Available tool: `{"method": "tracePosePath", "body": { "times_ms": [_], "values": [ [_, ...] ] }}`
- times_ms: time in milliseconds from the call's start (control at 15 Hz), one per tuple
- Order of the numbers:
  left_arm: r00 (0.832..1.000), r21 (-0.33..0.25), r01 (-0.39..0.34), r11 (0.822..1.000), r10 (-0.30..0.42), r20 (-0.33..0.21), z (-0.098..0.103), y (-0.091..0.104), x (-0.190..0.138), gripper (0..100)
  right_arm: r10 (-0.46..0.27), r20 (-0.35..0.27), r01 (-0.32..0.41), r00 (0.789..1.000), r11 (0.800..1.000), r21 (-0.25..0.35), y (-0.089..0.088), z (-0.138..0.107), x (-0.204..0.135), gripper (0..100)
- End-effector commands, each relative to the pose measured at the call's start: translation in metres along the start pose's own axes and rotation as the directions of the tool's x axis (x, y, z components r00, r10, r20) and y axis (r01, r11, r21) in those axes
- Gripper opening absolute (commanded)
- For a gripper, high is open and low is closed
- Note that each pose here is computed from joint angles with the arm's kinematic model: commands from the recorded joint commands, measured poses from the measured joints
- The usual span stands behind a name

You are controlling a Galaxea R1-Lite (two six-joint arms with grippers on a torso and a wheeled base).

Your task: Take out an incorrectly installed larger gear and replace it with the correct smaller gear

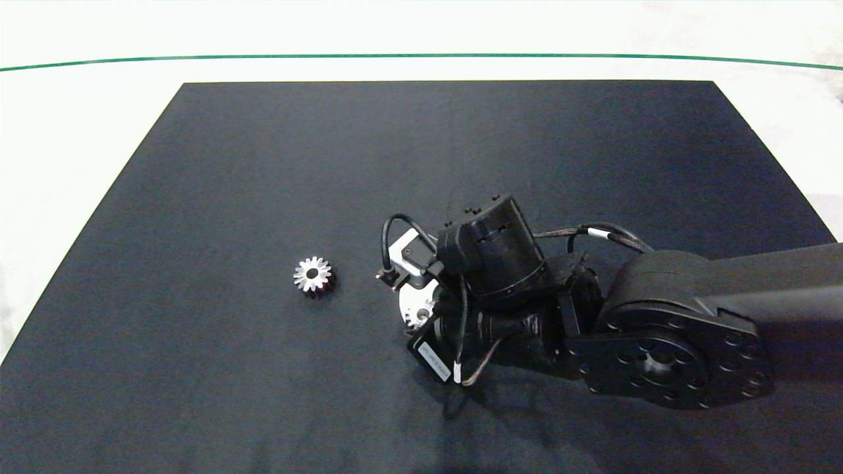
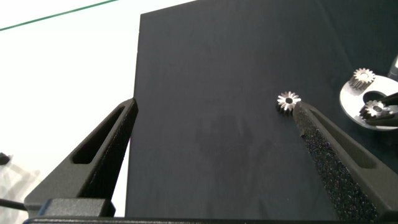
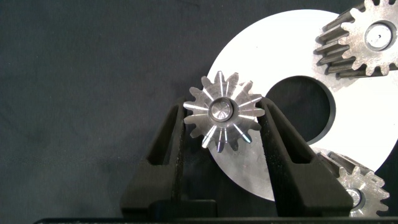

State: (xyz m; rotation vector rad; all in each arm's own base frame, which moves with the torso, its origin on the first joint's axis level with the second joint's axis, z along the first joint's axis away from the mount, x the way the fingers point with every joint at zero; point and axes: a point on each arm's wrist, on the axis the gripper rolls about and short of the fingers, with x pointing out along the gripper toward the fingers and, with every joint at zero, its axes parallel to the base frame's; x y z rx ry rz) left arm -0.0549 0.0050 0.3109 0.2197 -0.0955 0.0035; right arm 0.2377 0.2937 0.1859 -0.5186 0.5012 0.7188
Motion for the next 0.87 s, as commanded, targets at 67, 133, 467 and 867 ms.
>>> {"method": "tracePosePath", "body": {
  "times_ms": [67,133,467,867],
  "values": [
    [1.0,0.001,0.002,1.0,-0.002,-0.005,-0.001,0.0,0.0,100,-0.001,0.0,0.001,1.0,1.0,-0.002,0.0,0.0,0.0,100],
    [1.0,0.001,0.002,1.0,-0.002,-0.005,-0.001,0.0,0.0,100,0.0,-0.001,0.0,1.0,1.0,-0.002,0.0,0.0,0.0,100],
    [1.0,0.002,-0.001,1.0,0.001,-0.007,-0.001,0.0,0.001,100,0.0,0.01,0.0,1.0,1.0,-0.003,0.001,0.002,-0.004,100],
    [1.0,-0.018,-0.026,1.0,0.025,-0.018,-0.002,-0.001,0.002,100,-0.161,0.145,0.143,0.976,0.981,0.131,-0.028,0.016,-0.086,100]
  ]
}}
